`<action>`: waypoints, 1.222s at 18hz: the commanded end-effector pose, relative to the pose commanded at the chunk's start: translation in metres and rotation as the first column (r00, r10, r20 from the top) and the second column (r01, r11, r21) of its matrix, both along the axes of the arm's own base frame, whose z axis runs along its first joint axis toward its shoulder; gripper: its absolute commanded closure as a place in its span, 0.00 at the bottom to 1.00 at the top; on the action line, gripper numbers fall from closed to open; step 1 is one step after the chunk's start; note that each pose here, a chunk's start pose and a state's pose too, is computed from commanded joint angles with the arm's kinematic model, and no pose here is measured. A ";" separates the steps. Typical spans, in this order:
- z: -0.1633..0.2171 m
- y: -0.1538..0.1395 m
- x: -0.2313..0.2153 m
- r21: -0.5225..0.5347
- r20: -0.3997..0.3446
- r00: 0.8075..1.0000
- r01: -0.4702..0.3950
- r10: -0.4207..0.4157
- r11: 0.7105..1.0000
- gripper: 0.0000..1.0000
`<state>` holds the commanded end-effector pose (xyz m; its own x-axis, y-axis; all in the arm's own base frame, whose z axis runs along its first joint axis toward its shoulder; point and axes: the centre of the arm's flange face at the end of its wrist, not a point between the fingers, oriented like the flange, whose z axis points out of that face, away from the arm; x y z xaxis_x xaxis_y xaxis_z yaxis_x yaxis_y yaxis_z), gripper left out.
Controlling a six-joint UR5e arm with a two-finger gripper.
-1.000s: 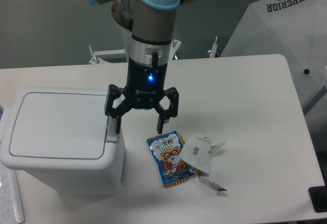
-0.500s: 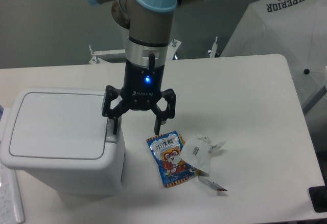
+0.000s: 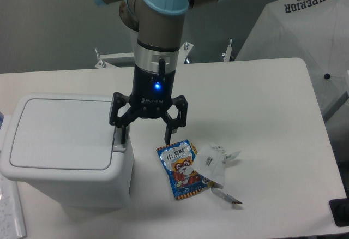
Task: Open the trash can
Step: 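Lift the gripper away from the button as the lid springs open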
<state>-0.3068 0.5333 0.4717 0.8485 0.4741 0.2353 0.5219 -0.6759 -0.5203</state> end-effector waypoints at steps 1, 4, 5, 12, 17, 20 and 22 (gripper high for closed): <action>0.000 0.000 0.000 0.000 0.000 1.000 0.000 0.000 1.000 0.00; -0.001 0.000 0.000 -0.001 0.001 1.000 0.000 0.000 1.000 0.00; -0.001 0.000 0.000 -0.001 0.001 1.000 0.000 0.000 1.000 0.00; 0.018 -0.001 0.000 0.028 -0.016 1.000 -0.006 0.006 1.000 0.00; 0.060 -0.008 -0.005 0.071 -0.095 0.995 -0.012 0.018 0.997 0.00; 0.064 -0.041 -0.057 -0.010 -0.212 0.968 -0.144 0.138 0.990 0.00; 0.051 -0.065 -0.088 -0.114 -0.302 0.947 -0.148 0.107 0.982 0.00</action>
